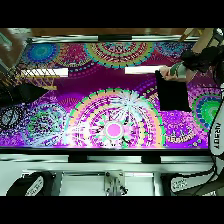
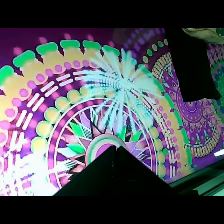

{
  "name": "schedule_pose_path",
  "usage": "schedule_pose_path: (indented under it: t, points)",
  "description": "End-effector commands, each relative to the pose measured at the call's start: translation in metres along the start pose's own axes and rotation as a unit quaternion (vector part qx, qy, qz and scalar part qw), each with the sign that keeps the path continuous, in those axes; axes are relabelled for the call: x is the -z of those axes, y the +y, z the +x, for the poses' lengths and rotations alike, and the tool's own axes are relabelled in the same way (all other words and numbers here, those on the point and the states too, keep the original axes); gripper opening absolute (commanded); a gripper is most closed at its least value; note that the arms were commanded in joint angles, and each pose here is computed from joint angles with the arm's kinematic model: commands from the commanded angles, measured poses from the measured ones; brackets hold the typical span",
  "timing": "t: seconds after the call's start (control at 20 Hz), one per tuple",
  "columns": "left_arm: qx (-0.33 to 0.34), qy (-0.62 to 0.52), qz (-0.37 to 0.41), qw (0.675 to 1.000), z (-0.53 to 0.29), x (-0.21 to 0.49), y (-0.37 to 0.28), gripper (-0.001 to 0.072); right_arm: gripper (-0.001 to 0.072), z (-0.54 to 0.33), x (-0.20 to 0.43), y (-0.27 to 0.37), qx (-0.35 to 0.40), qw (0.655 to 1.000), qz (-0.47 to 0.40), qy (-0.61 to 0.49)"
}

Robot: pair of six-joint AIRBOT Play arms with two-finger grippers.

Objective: Fold the shirts.

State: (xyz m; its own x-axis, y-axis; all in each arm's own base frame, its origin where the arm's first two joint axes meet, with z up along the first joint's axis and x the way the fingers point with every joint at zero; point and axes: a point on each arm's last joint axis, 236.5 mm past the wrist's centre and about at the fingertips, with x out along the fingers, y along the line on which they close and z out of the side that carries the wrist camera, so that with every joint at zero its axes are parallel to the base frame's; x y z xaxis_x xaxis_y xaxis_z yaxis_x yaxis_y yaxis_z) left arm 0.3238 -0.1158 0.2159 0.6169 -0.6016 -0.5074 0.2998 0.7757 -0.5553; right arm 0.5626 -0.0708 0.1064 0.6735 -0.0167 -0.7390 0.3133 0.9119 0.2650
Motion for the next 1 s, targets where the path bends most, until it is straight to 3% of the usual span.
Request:
schedule_pose_path:
  t: [0.0, 0.4, 0.75, 0.8, 0.85, 0.95]
  points:
    - [0.001, 0.003, 0.001, 1.0, 0.0, 0.001, 0.0, 0.0036, 0.0066, -0.018, 0.032, -0.028, 0.061, 0.996, -0.013, 0.071]
    - [0.001, 0.003, 0.002, 1.0, 0.0, 0.001, 0.0, 0.0036, 0.0066, 0.006, 0.129, -0.066, 0.115, 0.971, 0.001, 0.211]
    - [0.001, 0.003, 0.002, 1.0, 0.0, 0.001, 0.0, 0.0036, 0.0085, 0.011, 0.137, -0.076, 0.135, 0.968, 0.023, 0.212]
    - [0.001, 0.003, 0.002, 1.0, 0.0, 0.001, 0.0, 0.0036, 0.0184, 0.011, 0.137, -0.076, 0.136, 0.968, 0.023, 0.212]
    - [0.001, 0.003, 0.002, 1.0, 0.0, 0.002, 0.0, 0.0036, 0.0428, 0.01, 0.138, -0.079, 0.141, 0.966, 0.015, 0.216]
    - [0.001, 0.003, 0.009, 1.0, 0.0, 0.002, 0.0, 0.0036, 0.0468, 0.005, 0.145, -0.087, 0.154, 0.96, -0.003, 0.235]
